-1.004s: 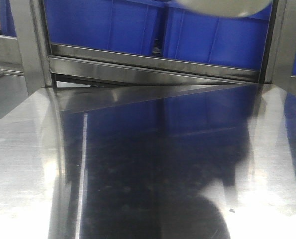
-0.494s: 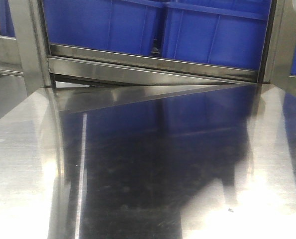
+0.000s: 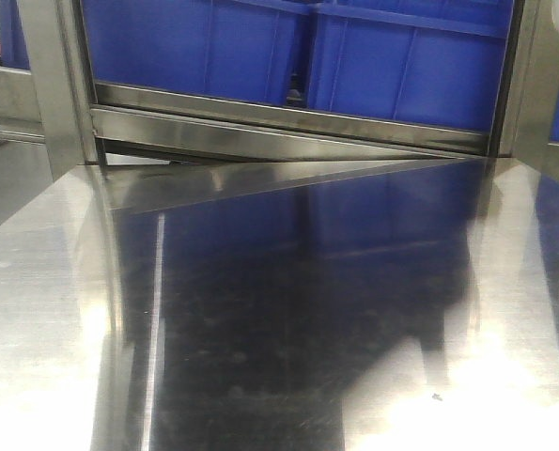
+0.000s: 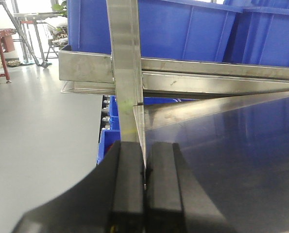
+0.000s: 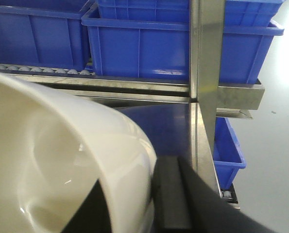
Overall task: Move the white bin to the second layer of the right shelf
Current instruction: 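Lift the white bin up off the table with the right gripper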
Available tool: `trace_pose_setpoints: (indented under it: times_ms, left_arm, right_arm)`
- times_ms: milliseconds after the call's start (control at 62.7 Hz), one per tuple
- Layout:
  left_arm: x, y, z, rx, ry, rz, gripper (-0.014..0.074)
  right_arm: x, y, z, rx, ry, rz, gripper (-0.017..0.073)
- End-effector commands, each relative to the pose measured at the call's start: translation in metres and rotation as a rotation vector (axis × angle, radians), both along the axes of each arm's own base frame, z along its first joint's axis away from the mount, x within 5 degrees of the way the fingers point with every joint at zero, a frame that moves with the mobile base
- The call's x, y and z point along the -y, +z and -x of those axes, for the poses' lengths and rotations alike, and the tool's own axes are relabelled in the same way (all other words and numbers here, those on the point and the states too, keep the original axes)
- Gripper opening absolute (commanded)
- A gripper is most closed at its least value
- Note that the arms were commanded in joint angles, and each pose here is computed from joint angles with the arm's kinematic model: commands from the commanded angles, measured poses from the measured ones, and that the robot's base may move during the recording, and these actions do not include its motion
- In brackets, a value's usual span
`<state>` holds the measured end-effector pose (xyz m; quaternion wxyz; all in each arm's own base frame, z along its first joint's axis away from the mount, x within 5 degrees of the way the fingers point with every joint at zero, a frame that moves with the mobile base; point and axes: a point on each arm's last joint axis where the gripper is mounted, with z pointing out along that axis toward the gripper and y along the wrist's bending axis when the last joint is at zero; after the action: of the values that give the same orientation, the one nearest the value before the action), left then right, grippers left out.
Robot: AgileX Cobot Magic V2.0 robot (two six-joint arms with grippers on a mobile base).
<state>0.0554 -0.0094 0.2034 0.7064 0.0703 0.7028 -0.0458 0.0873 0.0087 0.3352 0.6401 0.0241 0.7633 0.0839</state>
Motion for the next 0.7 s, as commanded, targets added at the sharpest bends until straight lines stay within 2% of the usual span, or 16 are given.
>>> trace_pose_setpoints:
  times_ms: [0,685]
  left_arm:
    - [-0.0003,-0.004,-0.0003,0.06,0.003,0.019,0.0085]
    - [-0.0003,-0.004,-0.0003,0.06,0.003,0.019,0.0085]
  right_arm:
    - [0.0008,0.0191,0.0006,0.13,-0.009,-0.012,0.0057]
    - [0.0008,0.0191,0.0006,0.13,-0.009,-0.012,0.0057]
